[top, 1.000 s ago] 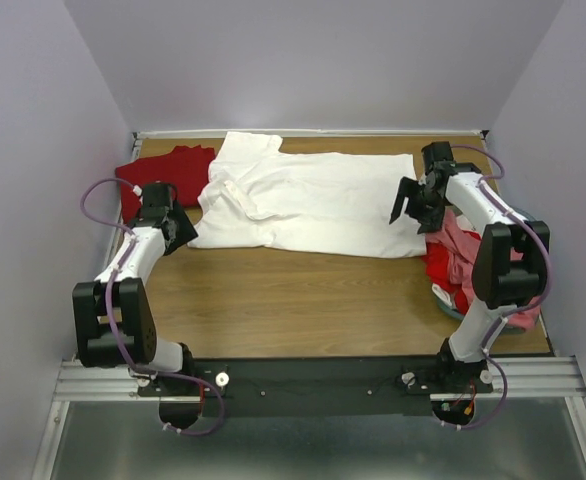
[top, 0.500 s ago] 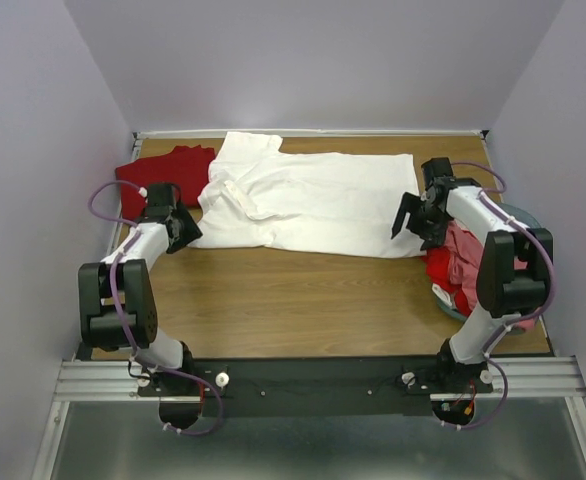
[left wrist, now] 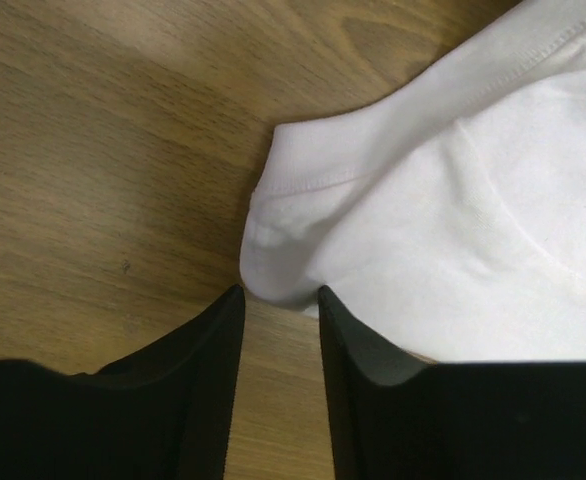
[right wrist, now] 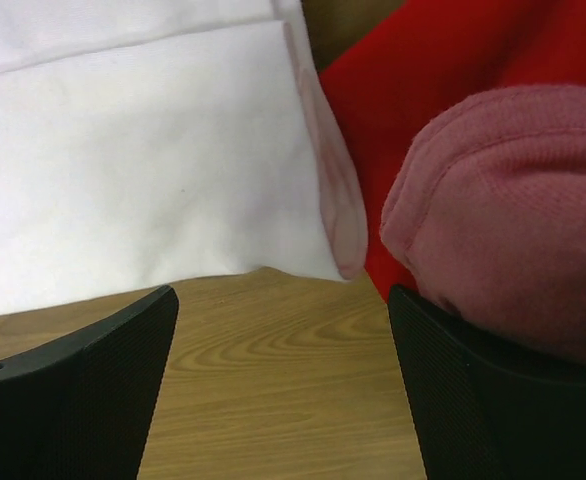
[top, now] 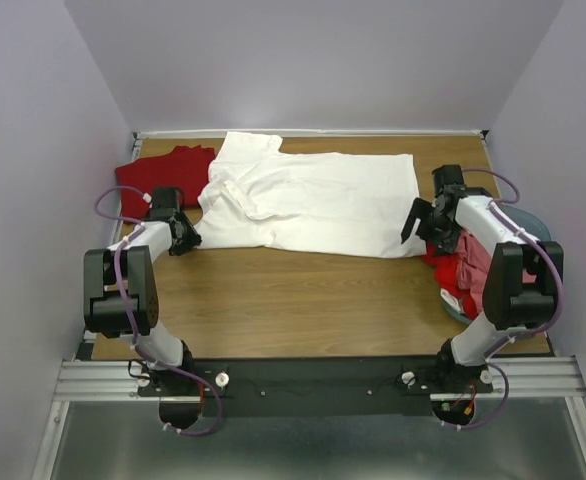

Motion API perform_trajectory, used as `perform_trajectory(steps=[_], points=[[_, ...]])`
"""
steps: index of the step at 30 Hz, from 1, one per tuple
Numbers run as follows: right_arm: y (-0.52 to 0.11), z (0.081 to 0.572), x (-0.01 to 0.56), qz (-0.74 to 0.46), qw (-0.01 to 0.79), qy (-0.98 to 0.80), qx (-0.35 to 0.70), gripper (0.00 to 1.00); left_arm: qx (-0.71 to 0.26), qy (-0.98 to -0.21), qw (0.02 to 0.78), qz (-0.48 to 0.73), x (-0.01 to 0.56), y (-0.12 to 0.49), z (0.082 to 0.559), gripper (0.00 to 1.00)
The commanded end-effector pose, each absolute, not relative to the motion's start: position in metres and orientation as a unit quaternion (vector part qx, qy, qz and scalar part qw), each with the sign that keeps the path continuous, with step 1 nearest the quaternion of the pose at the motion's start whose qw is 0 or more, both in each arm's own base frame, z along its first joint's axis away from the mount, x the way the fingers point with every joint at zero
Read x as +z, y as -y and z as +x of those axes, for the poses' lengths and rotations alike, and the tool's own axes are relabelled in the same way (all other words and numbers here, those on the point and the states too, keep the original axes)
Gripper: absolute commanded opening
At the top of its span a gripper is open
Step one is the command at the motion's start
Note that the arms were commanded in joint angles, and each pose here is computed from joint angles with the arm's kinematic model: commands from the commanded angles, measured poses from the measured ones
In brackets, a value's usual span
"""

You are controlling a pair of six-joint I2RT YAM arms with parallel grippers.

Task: Fold and stack the t-shirts
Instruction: Fold the tshirt

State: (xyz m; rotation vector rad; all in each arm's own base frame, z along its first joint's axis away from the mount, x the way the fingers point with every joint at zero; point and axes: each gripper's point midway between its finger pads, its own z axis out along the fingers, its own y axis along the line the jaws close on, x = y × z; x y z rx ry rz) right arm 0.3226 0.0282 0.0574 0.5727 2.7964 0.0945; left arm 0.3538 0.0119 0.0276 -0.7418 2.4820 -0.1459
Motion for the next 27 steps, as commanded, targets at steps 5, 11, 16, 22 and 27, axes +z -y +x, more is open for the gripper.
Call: perform_trajectory(steps=[5,11,16,22,27], points=[[-0.007,0.298,0.053,0.216,0.135,-0.967,-0.003,0.93,-0.055,-0.927,0.248,-0.274,0.002,-0.01,0.348,0.18],[0.004,0.289,0.048,0.225,0.129,-0.966,-0.012,0.91,-0.035,-0.925,0.265,-0.269,0.013,-0.019,0.35,0.0],[0.007,0.291,0.047,0.221,0.132,-0.966,-0.014,0.86,-0.041,-0.923,0.279,-0.261,0.026,-0.018,0.351,0.0],[0.001,0.305,0.044,0.208,0.146,-0.967,0.01,0.72,-0.065,-0.923,0.279,-0.259,0.028,-0.009,0.351,0.0],[-0.003,0.315,0.036,0.196,0.152,-0.968,0.022,0.63,-0.065,-0.923,0.278,-0.258,0.027,-0.009,0.349,0.0]])
